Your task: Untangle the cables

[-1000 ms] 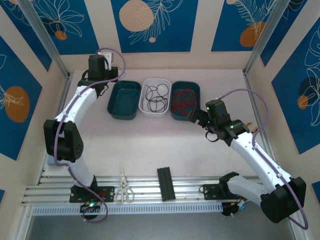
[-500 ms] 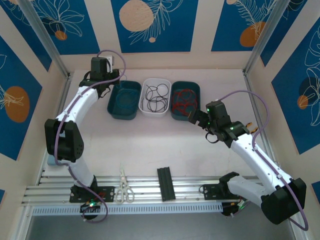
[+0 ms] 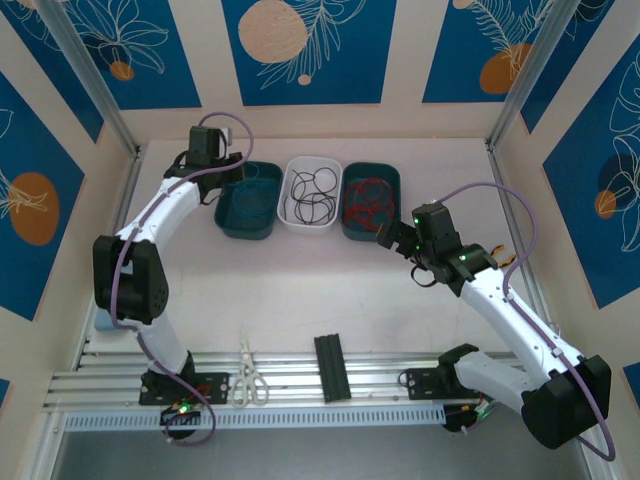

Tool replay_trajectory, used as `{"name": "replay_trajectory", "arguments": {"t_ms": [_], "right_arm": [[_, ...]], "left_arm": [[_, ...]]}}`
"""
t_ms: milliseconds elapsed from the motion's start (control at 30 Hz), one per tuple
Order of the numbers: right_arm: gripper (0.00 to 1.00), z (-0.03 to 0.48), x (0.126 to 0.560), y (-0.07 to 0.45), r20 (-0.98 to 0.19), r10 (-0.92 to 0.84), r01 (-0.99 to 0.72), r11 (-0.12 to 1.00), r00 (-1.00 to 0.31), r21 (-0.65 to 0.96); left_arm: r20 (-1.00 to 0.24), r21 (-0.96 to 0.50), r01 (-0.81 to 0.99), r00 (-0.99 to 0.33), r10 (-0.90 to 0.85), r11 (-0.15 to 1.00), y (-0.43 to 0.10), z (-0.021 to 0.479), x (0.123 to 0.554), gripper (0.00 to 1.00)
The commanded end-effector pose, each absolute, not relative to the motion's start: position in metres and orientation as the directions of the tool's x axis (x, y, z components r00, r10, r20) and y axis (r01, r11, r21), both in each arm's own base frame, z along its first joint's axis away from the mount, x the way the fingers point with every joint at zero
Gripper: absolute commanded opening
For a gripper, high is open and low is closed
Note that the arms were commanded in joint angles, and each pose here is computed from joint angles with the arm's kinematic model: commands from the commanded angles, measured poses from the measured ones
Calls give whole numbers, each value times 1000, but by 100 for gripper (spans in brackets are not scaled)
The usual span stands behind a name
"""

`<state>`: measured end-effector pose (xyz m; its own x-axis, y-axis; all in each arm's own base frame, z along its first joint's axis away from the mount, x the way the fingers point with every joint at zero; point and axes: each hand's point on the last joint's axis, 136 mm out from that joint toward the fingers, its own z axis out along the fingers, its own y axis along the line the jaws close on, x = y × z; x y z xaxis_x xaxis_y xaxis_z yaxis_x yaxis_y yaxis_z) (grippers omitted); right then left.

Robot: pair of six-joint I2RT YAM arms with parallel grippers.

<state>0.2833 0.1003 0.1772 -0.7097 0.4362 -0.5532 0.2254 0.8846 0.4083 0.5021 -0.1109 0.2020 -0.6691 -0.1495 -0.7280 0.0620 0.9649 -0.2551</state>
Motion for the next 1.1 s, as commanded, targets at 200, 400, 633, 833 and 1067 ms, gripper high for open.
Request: {"name": "replay_trajectory", "arguments": {"t_ms": [200,400,633,833,1067], "right_arm": [[99,170,282,98,-534,473,257,865,-701,430],[99,169,283,99,-530,463,252,870,-710,423],[99,169,283,99,-528,469,253,866,-708,430],[99,169,284,100,-529,468,253,867,-708,429],[99,170,286,102,-526,465,249,868,-712,430]], "left_arm": [[-589,-297,63,-797,-131,953,-133,148,474,6],[-514,-294,64,-852,-101,954,-138,115,468,11],[-476,-278,45,-874,-97,960,-140,89,480,10],[-456,-310,28,-882,-122,950,-147,75,494,10],[-442,-362,20,-884,-152,932,-162,66,515,10]]}}
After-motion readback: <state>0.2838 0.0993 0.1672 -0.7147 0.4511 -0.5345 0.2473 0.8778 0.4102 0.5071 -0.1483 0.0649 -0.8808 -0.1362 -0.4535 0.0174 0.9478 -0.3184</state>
